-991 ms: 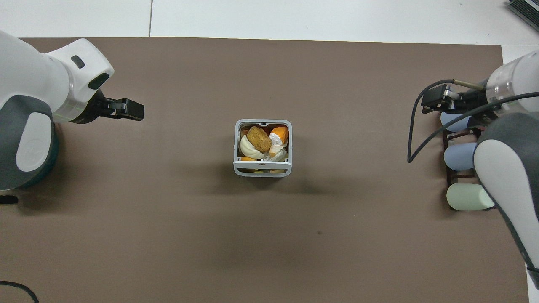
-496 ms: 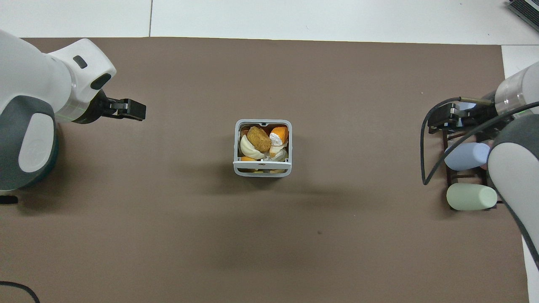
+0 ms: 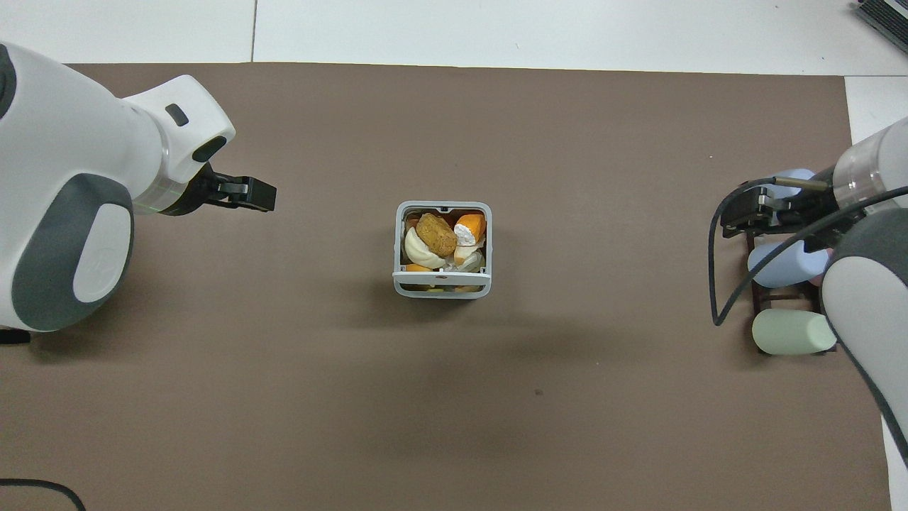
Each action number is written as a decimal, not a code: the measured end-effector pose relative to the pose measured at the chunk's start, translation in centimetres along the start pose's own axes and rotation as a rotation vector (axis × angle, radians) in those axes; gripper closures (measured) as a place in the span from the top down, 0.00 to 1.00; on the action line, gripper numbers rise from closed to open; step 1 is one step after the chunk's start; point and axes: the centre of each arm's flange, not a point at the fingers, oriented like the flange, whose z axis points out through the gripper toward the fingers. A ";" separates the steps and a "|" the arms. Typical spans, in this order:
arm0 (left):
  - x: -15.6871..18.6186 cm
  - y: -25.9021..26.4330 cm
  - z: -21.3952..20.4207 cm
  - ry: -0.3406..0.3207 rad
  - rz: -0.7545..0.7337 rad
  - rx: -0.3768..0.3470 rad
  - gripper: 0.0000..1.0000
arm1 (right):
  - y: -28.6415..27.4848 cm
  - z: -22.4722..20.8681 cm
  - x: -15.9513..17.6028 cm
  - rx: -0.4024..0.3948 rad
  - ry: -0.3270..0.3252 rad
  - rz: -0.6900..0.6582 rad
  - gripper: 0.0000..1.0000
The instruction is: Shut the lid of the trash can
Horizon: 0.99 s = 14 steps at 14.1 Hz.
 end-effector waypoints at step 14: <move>-6.3 15.4 1.9 -0.083 -0.124 -0.083 0.88 | 0.0 0.1 0.0 0.000 -0.003 -0.013 1.00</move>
